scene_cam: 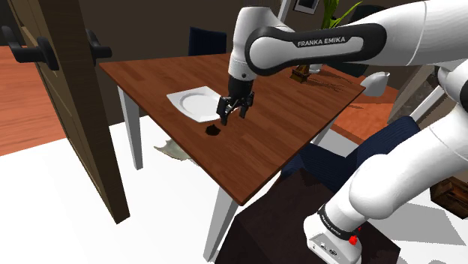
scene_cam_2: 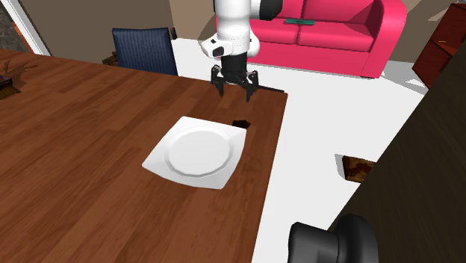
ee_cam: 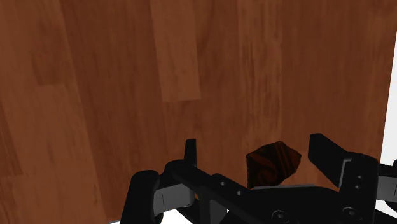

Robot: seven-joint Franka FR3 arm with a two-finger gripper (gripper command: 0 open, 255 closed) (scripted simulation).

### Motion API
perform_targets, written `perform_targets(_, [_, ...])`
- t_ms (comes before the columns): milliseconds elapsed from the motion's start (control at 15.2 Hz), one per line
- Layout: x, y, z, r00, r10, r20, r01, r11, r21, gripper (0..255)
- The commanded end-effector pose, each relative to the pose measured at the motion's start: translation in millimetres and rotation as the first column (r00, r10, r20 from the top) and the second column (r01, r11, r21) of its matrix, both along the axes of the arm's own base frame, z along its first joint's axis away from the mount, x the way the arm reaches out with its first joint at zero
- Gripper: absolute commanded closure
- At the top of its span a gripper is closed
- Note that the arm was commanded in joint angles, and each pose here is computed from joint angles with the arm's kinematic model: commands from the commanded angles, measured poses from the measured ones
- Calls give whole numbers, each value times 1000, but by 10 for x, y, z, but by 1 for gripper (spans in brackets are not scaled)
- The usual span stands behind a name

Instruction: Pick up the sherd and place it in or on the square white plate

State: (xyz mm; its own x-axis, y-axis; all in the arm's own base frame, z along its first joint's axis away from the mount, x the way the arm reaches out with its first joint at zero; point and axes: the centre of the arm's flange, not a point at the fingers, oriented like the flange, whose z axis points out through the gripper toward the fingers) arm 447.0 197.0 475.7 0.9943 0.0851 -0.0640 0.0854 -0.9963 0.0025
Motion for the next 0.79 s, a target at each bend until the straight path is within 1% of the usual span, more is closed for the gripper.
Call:
perform_targets(0, [175, 192, -82, 1000, 7, 5, -7, 1000, -3, 0])
perform_targets(198, [403, 464, -203, 1000, 19, 10, -19, 1000, -8, 0])
perform_targets(726, [382, 457, -602, 1000, 19, 10, -19, 1000, -8, 0])
